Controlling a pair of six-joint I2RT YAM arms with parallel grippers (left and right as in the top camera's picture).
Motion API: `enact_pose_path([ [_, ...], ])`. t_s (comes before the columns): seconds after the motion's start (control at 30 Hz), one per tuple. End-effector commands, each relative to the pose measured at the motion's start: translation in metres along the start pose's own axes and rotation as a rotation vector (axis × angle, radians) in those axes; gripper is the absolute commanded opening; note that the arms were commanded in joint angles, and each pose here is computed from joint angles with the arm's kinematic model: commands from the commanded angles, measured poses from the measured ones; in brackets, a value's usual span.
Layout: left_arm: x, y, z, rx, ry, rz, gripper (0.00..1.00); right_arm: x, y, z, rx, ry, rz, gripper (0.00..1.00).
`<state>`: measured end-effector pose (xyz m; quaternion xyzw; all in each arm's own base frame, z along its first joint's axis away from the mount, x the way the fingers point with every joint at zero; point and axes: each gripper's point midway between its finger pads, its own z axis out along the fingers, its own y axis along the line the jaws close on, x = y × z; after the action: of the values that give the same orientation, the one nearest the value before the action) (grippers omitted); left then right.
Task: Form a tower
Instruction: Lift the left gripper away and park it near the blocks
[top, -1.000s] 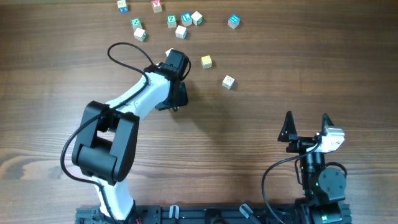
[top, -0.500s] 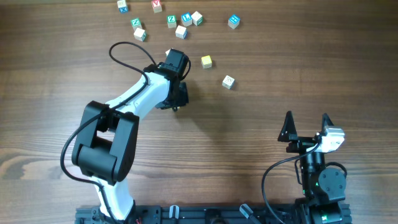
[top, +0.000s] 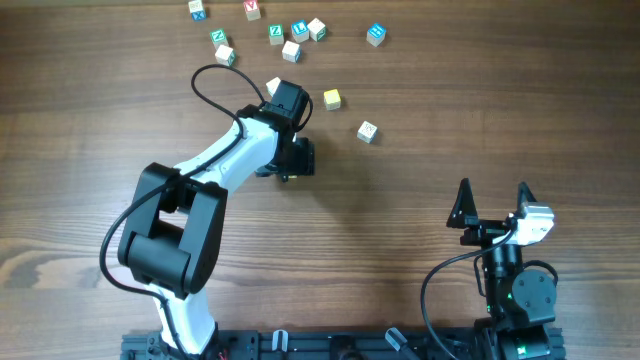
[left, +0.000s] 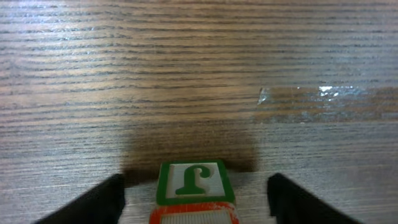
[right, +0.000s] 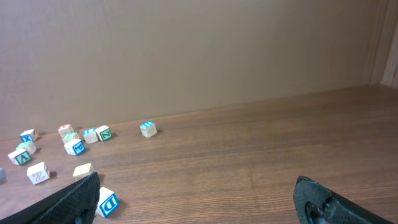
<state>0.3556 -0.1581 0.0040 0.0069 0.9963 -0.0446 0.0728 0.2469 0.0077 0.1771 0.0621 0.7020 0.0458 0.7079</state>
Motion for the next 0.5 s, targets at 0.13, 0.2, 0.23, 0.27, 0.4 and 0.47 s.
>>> enact_pose_path([
  [0.13, -0.041, 0.000, -0.018, 0.021, -0.114, -0.018, 0.79, -0.001, 0.000, 0.000, -0.003, -0.005, -0.013, 1.00],
  [0.2, -0.063, 0.006, -0.038, 0.013, -0.166, -0.044, 0.81, -0.001, 0.000, 0.000, -0.003, -0.005, -0.014, 1.00],
  [0.23, -0.073, 0.010, -0.047, 0.009, -0.187, -0.056, 0.83, -0.001, 0.000, 0.000, -0.003, -0.005, -0.013, 1.00],
  [0.27, -0.080, 0.012, -0.055, 0.008, -0.203, -0.066, 0.83, -0.001, 0.000, 0.000, -0.003, -0.005, -0.013, 1.00],
  [0.4, -0.107, 0.041, -0.087, -0.026, -0.251, -0.138, 0.86, -0.001, 0.000, 0.000, -0.003, -0.005, -0.013, 1.00],
  [0.47, -0.112, 0.057, -0.091, -0.031, -0.258, -0.201, 0.92, -0.001, 0.000, 0.000, -0.003, -0.005, -0.013, 1.00],
])
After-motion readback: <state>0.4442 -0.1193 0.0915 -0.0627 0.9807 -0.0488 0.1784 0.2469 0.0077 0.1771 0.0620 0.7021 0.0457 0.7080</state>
